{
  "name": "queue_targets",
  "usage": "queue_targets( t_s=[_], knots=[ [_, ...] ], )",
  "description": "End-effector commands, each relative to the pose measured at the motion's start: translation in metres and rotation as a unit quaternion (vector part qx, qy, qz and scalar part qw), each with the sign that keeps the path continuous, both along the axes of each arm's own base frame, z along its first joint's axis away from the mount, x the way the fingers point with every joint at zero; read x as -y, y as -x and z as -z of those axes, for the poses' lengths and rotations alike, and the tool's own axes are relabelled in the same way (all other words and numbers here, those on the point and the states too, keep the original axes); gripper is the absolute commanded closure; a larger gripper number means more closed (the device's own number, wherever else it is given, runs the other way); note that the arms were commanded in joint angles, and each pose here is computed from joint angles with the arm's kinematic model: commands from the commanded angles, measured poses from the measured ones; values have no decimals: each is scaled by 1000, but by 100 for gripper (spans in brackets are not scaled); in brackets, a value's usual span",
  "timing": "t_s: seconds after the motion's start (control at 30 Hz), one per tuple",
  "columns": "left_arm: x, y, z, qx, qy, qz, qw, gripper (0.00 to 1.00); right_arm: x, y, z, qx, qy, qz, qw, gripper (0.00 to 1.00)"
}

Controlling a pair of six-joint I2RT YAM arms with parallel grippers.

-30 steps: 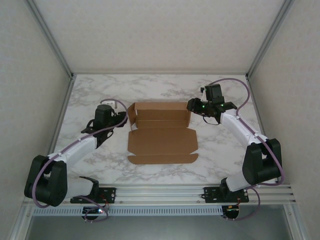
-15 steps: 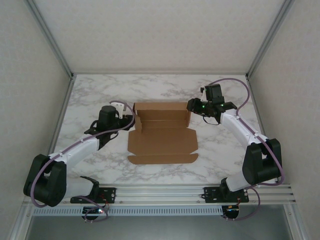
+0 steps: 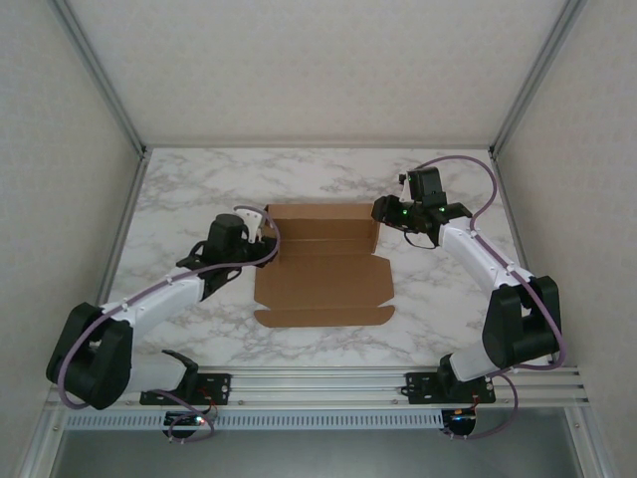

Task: Fold the paper box

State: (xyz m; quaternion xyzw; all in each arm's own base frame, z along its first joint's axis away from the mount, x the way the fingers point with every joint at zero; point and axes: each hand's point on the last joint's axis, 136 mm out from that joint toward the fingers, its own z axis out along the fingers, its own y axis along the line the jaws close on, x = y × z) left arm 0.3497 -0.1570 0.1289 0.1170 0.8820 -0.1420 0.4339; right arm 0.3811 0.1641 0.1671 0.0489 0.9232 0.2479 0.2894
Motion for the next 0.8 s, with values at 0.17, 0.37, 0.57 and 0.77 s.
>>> queue_targets(
  t_s=[0.17, 0.37, 0.57, 0.77],
  knots=[
    [16, -14, -26, 48, 17, 26, 998, 45, -4, 16, 23, -46, 12, -19, 999, 58],
    [17, -16, -32, 79, 5, 39, 996, 46, -6, 16, 24, -48, 9, -23, 999, 58],
    [22, -31, -23, 80, -20, 49, 995, 48, -9, 15, 27, -52, 6, -26, 998, 58],
    [31, -25, -46, 100, 17, 68, 993, 48, -6, 15, 27, -52, 15, -25, 998, 58]
  ],
)
